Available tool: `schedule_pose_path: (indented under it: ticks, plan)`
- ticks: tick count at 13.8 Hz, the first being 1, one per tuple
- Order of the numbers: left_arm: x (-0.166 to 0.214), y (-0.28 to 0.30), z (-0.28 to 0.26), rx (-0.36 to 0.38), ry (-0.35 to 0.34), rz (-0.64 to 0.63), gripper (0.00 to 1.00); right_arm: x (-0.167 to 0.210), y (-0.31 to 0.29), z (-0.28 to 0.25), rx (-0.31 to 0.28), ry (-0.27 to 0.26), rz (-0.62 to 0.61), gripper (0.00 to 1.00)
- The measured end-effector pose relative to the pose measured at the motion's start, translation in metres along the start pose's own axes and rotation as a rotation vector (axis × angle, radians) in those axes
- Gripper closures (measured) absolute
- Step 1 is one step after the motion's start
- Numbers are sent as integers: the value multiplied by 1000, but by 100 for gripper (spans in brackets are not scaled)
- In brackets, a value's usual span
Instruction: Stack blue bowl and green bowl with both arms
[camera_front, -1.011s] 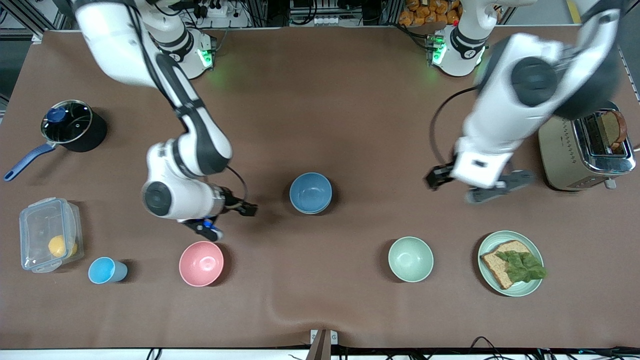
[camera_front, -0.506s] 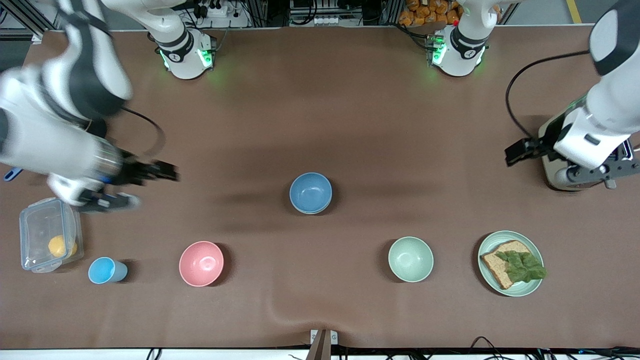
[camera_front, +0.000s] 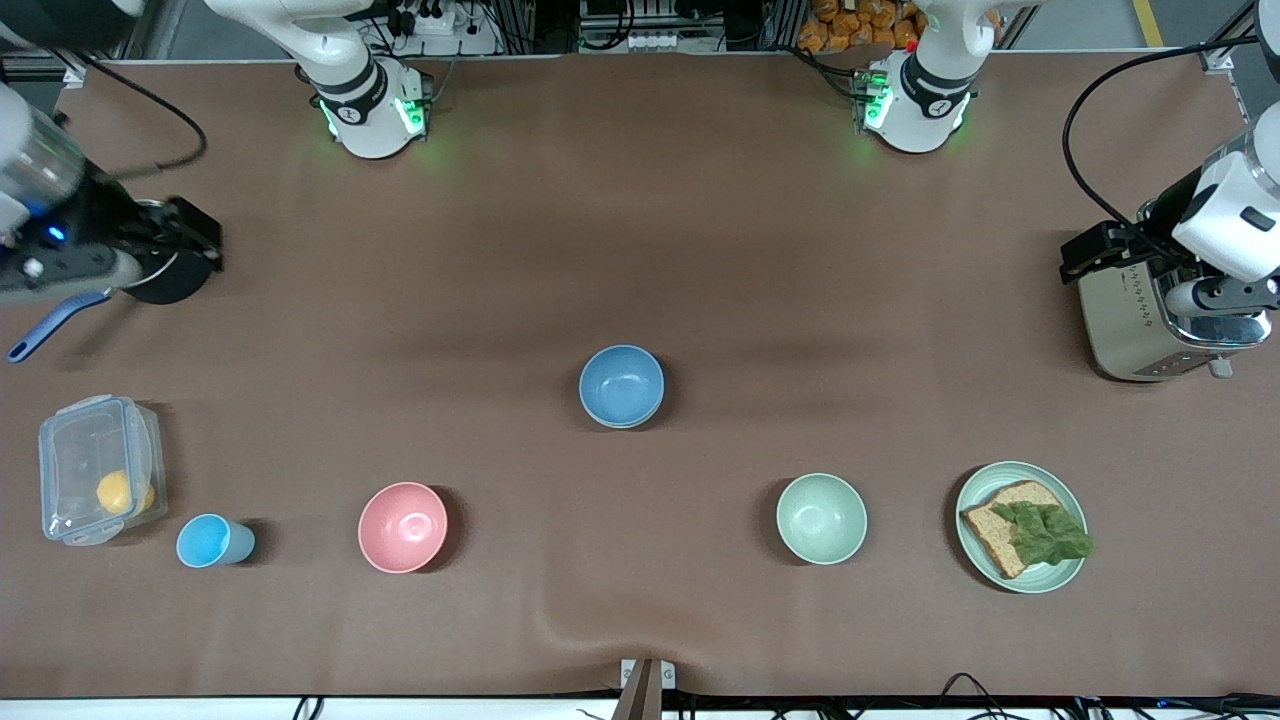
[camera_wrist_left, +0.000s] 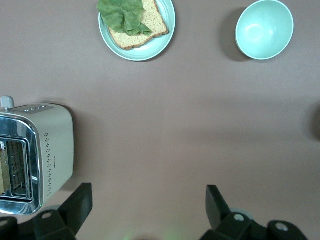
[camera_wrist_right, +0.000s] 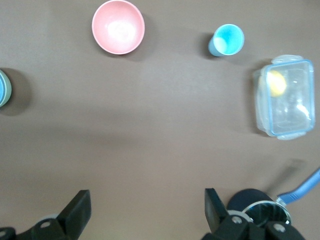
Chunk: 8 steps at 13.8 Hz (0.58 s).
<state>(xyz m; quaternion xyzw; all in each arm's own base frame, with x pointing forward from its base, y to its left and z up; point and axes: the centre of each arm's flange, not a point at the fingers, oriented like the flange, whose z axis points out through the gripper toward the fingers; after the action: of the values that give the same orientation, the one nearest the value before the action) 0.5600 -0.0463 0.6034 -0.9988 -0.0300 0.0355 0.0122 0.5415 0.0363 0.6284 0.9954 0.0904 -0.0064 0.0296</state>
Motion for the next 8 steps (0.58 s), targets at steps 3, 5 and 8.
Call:
schedule_pose_path:
  ticks: [3, 5, 8]
  plan:
    - [-5, 2, -5, 0, -1, 3, 0, -8, 18, -2, 1, 2, 33, 0]
    - [-9, 3, -9, 2, 0, 5, 0, -8, 24, 2, 2, -2, 44, 0]
    - [-11, 5, -13, 2, 6, 9, 0, -11, 39, 4, 3, -3, 76, 0]
